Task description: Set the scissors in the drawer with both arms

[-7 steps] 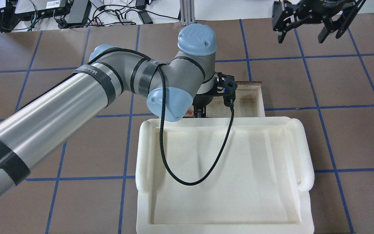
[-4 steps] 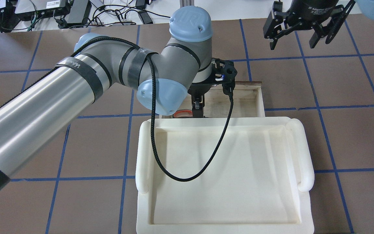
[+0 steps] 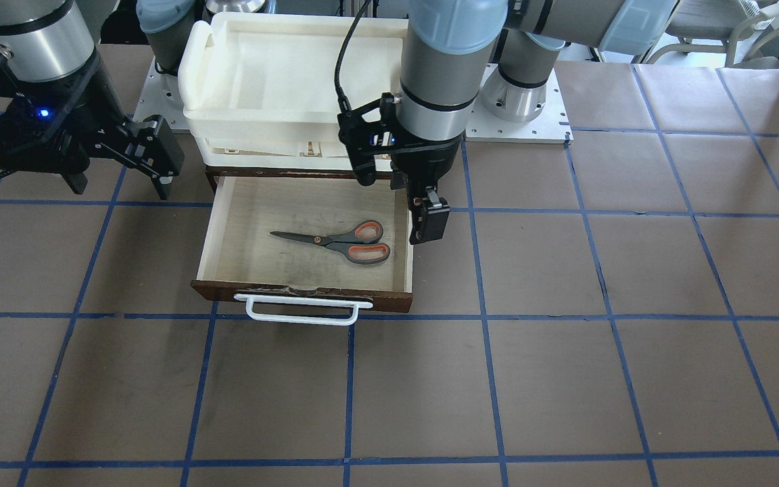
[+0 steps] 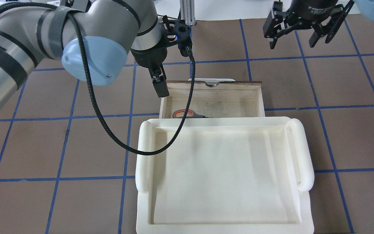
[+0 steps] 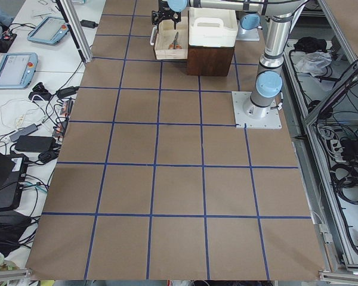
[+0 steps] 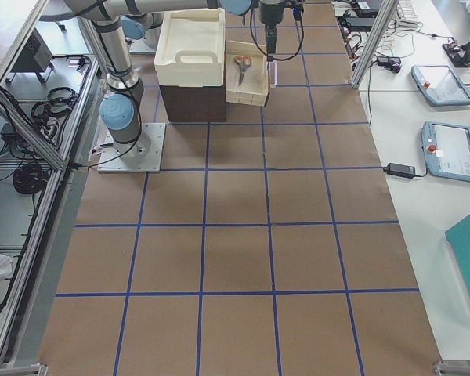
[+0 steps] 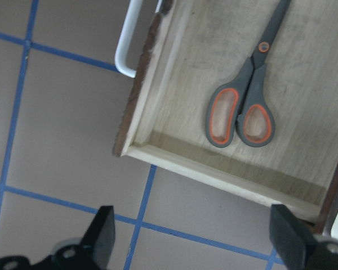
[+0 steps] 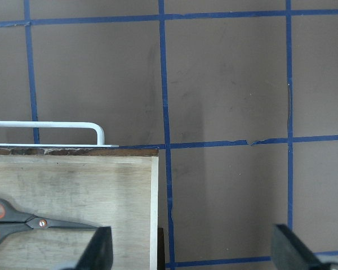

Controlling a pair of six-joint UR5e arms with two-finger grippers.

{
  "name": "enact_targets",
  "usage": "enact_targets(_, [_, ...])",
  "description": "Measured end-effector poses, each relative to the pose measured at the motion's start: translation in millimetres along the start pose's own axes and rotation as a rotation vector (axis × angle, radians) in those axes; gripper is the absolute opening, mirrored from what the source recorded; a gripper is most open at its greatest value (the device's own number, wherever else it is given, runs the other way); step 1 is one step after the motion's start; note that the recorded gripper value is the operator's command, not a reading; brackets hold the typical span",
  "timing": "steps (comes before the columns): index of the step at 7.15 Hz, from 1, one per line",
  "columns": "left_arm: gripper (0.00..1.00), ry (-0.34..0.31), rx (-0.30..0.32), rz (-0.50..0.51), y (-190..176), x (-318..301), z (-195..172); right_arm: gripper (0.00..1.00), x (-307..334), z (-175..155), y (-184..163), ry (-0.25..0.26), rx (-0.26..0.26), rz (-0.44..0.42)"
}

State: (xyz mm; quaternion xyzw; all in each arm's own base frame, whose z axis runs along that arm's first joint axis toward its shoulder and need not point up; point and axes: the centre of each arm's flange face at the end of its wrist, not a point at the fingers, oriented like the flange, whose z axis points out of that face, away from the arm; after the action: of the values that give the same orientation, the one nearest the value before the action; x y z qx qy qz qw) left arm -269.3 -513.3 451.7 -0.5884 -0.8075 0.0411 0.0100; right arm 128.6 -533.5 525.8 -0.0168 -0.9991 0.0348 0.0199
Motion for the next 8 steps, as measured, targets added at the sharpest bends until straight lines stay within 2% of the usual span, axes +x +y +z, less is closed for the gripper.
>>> enact_targets(2, [0.98, -0.045, 0.022, -0.202, 47, -22, -29, 1.00, 0, 1, 0, 0.000, -0.006, 0.000])
enact_targets(4, [1.00, -0.057, 0.022, -0.559, 61, -18, -43, 1.00, 1, 3, 1, 0.002, -0.013, -0.001])
enact_targets(6, [1.00, -0.062, -0.030, -0.933, 72, -11, -46, 1.00, -1, 3, 2, 0.003, -0.015, -0.001])
enact_targets(7, [1.00, -0.068, -0.065, -1.032, 79, -5, -50, 1.00, -1, 3, 2, 0.004, -0.015, 0.002])
enact_targets(8, [1.00, -0.072, -0.090, -1.076, 84, 3, -57, 1.00, -1, 3, 3, 0.003, -0.014, 0.004])
